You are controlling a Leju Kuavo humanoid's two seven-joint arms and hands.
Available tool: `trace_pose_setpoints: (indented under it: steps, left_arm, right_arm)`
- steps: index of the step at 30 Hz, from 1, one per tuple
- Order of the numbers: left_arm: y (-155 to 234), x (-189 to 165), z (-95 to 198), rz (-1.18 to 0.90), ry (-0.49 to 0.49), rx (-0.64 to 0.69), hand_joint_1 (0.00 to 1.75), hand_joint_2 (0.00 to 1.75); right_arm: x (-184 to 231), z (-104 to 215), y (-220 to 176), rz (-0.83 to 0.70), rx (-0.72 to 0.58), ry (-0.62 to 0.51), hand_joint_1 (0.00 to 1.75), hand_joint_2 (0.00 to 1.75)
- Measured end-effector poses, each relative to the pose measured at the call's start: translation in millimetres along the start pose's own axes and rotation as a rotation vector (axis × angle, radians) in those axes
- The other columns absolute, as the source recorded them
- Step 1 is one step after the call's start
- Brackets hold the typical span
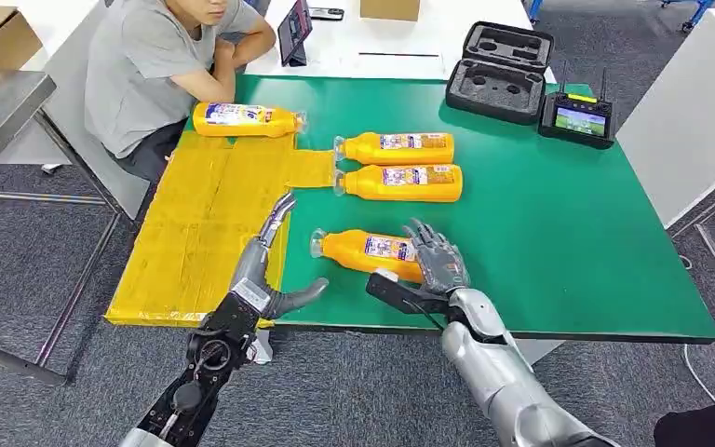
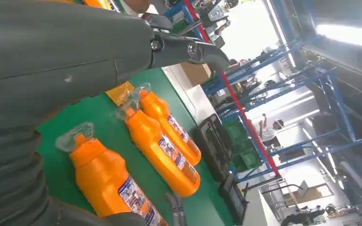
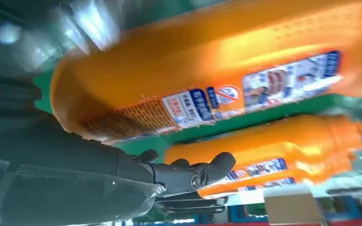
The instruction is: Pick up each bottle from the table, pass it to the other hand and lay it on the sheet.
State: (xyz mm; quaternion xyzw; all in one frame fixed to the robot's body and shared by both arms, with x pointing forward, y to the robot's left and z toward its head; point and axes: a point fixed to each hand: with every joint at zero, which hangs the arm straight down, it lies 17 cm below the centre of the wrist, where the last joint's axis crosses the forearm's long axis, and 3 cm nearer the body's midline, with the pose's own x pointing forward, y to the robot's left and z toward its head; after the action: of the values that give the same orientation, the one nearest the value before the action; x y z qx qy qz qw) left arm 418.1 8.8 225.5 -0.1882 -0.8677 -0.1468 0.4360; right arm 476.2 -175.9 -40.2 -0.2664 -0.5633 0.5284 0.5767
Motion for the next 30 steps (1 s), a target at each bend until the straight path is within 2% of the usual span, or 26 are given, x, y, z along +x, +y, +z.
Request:
trace_pose_setpoints:
  steps: [9,16,30]
  left_arm:
    - [-2,-2,0,-0.005,0.005,-0.008,0.00,1.75]
    - [-6,-2,0,-0.001,0.006,-0.020,0.00,1.75]
    - [-11,-1,-1,0.004,0.004,-0.032,0.00,1.75]
  right_arm:
    - [-15,-1,1,0.070,0.024,0.081,0.00,1.75]
    - [-17,-2,1,0.106,0.027,0.093,0.00,1.75]
    - [-22,0,4,0.047,0.048,0.104,0.00,1.75]
